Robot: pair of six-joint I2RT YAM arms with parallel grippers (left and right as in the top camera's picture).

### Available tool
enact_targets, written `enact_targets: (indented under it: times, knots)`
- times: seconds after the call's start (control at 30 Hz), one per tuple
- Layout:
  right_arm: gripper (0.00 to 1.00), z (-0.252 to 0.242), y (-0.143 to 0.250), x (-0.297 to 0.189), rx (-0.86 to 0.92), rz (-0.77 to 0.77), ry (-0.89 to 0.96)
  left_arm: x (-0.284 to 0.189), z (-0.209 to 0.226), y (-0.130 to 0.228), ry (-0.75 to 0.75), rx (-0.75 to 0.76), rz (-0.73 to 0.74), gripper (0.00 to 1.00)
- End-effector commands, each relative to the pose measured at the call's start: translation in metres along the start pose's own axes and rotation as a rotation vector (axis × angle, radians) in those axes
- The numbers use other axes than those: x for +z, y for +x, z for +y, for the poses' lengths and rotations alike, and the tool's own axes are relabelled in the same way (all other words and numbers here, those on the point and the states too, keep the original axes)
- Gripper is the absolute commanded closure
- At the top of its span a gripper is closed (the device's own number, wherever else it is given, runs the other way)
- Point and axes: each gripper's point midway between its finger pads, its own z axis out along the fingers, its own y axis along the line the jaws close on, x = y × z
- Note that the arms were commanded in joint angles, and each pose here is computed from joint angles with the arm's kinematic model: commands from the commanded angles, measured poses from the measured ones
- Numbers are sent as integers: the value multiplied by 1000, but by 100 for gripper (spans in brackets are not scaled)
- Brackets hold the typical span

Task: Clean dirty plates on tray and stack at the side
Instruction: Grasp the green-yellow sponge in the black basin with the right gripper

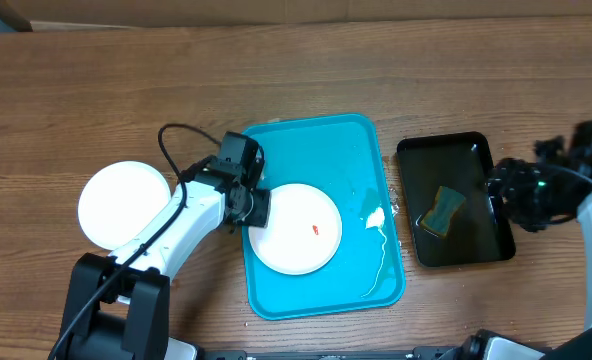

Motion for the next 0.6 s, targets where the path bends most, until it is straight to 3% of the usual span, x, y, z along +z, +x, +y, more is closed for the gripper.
enact_targets:
  times: [0.0, 0.13, 0.33, 0.5, 0.57]
  knots:
    - [29, 17, 5, 3, -92, 10, -22, -7, 4, 6, -24, -138, 30, 55]
    - [28, 25, 5, 6, -128, 7, -30, -4, -5, 20, 33, -159, 86, 66]
    - [28, 27, 10, 11, -139, 24, -28, 21, 0, 30, 17, -182, 104, 74]
    - [28, 27, 8, 11, -141, 17, -30, 34, -1, 23, 23, -180, 97, 93]
    - [29, 26, 7, 11, -143, 12, -20, 35, -2, 19, 30, -160, 79, 96]
